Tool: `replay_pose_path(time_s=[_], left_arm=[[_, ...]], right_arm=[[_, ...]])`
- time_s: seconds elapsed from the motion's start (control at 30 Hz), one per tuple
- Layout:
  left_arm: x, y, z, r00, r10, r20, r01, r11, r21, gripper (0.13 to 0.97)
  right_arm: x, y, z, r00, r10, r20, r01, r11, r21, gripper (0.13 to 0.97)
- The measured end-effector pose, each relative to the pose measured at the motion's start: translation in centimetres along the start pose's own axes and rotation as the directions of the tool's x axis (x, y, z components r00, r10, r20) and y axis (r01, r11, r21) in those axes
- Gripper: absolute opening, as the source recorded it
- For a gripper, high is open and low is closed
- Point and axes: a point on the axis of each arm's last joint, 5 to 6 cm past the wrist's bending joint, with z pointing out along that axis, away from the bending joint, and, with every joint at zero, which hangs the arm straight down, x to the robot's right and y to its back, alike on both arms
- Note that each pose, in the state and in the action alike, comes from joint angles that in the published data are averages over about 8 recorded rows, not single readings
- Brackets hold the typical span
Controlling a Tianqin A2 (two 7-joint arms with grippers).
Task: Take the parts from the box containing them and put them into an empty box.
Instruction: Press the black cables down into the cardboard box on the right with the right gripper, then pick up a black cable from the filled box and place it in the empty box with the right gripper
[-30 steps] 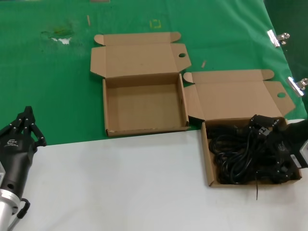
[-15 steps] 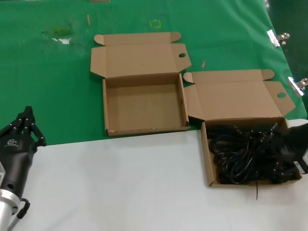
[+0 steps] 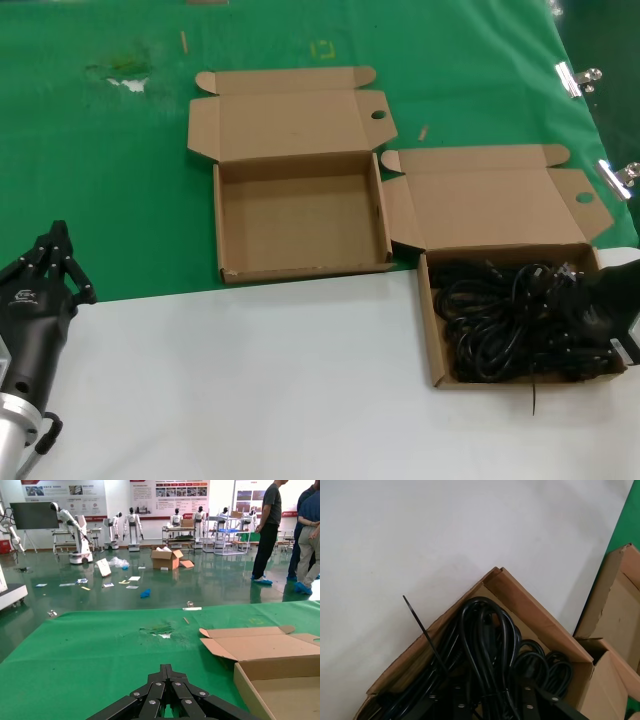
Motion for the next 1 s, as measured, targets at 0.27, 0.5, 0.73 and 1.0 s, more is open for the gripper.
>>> replay_pose_path(time_s=[0.27, 0.5, 0.73, 1.0], left_arm=[[0.00, 0.00, 0.0, 1.000, 0.000, 0.000, 0.000, 1.000, 0.000, 0.140], [0.00, 0.00, 0.0, 1.000, 0.000, 0.000, 0.000, 1.000, 0.000, 0.140], [0.00, 0.00, 0.0, 1.000, 0.000, 0.000, 0.000, 1.000, 0.000, 0.140], [0.00, 0.00, 0.0, 1.000, 0.000, 0.000, 0.000, 1.000, 0.000, 0.140]], right_arm=[[-0.3, 0.0, 0.3, 1.000, -0.009, 0.010, 0.009, 1.000, 0.001, 0.278], [-0.3, -0.4, -0.2, 0.999, 0.031, 0.013, -0.032, 0.999, 0.014, 0.198], [0.3, -1.3, -1.7, 0.992, 0.128, 0.001, -0.127, 0.991, 0.038, 0.180], [2.0, -2.0, -3.5, 0.980, 0.198, -0.032, -0.197, 0.980, 0.041, 0.176]])
